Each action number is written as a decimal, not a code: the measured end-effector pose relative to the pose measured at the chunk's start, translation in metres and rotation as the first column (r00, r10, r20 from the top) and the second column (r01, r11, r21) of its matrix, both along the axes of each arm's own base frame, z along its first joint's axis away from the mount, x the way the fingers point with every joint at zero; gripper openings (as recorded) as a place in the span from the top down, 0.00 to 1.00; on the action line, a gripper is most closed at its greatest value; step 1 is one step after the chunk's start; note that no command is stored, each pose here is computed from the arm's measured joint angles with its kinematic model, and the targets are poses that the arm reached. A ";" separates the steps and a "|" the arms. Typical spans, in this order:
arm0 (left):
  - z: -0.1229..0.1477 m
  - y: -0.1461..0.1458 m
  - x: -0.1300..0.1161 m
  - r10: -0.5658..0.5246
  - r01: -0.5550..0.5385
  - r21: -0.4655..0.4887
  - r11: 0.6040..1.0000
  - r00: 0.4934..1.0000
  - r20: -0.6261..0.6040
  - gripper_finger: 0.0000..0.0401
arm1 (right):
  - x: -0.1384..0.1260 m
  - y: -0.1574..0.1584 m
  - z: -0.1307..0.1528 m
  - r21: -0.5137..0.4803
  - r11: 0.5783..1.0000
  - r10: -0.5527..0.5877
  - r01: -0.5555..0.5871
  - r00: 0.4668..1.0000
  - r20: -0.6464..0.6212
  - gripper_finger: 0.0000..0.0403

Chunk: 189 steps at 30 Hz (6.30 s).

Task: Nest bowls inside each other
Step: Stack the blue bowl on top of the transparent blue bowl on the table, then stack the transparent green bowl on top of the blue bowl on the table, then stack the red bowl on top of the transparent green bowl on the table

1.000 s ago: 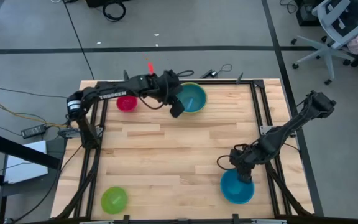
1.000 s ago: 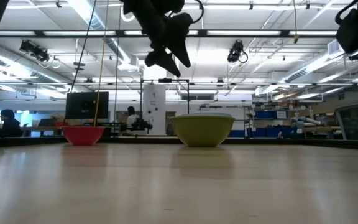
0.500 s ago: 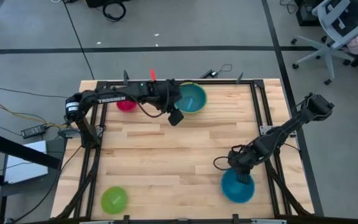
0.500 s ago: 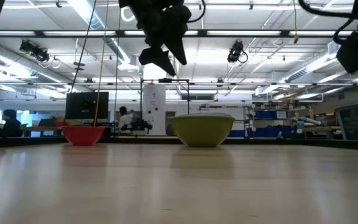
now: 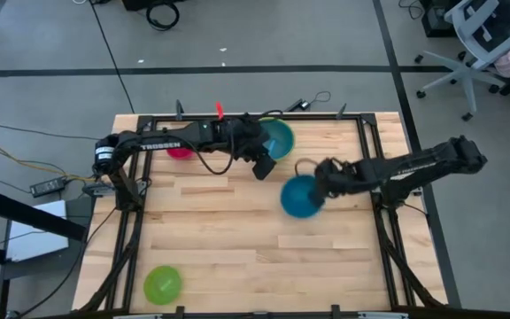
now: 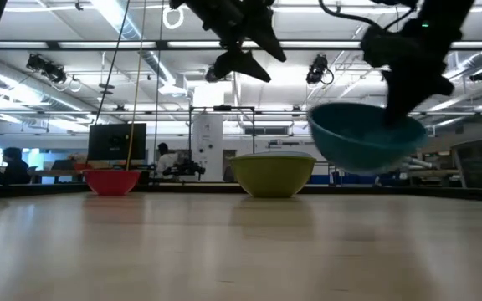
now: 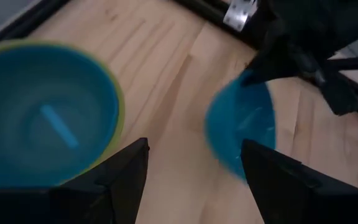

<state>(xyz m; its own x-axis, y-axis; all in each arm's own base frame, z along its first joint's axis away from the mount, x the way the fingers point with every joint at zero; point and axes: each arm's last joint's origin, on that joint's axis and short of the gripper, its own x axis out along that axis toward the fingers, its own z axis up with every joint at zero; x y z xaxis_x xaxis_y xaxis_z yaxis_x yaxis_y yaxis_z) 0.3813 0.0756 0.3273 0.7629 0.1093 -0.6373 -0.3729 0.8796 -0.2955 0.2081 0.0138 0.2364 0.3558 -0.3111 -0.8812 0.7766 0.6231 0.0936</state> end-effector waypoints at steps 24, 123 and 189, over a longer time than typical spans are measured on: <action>-0.038 0.023 0.023 0.131 -0.121 0.136 0.983 0.989 -0.067 0.90 | 0.029 -0.043 0.035 -0.181 0.982 0.011 0.050 0.947 0.320 0.83; -0.159 -0.224 -0.209 -0.480 0.316 -0.362 0.877 0.618 -0.623 0.98 | 0.011 -0.069 0.028 -0.031 0.999 0.030 -0.023 0.966 0.255 0.71; -0.060 0.167 -0.110 0.097 -0.179 -0.044 0.983 0.705 -0.703 0.48 | -0.008 -0.065 0.018 0.066 0.970 -0.239 0.233 0.964 0.117 0.75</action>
